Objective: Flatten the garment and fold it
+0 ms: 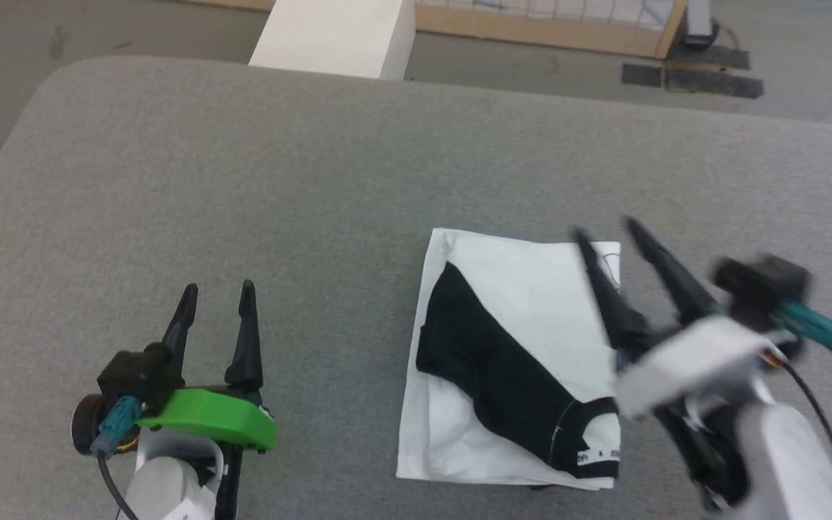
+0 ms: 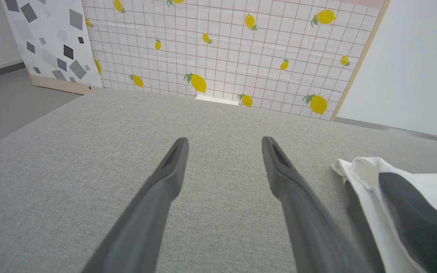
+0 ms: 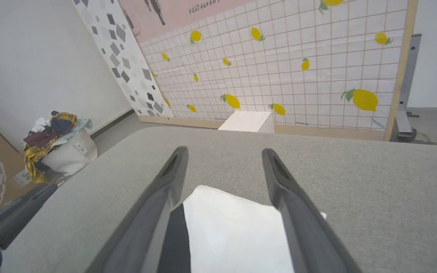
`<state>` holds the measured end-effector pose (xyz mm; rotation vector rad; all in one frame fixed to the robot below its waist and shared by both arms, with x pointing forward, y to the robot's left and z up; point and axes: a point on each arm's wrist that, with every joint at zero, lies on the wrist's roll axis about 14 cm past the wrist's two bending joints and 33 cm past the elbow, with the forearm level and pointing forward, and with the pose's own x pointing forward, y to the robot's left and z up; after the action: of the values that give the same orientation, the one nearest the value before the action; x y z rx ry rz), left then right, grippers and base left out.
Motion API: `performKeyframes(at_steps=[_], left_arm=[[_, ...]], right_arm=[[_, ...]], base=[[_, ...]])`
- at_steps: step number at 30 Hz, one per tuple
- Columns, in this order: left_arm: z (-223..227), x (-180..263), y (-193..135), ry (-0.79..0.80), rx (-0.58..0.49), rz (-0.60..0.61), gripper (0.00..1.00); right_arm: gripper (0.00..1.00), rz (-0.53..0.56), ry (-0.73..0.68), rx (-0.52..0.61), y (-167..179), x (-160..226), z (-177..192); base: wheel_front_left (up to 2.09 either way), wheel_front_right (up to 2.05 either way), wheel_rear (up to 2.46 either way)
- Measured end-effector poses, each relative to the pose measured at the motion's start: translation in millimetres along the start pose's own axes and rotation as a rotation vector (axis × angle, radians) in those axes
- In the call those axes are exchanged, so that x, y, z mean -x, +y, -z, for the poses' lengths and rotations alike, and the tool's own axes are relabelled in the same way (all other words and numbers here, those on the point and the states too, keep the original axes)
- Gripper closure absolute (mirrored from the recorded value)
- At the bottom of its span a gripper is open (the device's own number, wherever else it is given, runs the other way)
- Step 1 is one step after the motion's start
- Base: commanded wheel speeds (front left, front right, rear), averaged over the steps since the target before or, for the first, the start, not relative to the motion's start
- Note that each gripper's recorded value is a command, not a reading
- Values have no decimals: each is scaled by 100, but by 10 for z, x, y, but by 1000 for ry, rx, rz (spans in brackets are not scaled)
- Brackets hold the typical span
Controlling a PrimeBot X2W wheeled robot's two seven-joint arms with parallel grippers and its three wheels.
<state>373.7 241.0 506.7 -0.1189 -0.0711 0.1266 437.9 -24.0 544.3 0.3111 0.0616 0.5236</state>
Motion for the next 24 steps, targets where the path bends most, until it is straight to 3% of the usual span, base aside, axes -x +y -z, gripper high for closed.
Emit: performKeyframes(at_steps=[4, 9, 15, 24], left_arm=[[-27, 5, -70, -10, 7, 22, 0], [-58, 0, -154, -20, 11, 48, 0], [-51, -3, -179, -18, 12, 56, 0], [-16, -17, -145, -6, 2, 51, 0]], right_arm=[[0, 164, 2, -20, -451, 399, 92], [0, 241, 90, -54, -623, 671, 346], [0, 232, 222, -145, -573, 685, 708], [0, 192, 496, -169, -527, 472, 1229]], base=[[0, 0, 0], [0, 0, 0], [0, 0, 0], [0, 0, 0]])
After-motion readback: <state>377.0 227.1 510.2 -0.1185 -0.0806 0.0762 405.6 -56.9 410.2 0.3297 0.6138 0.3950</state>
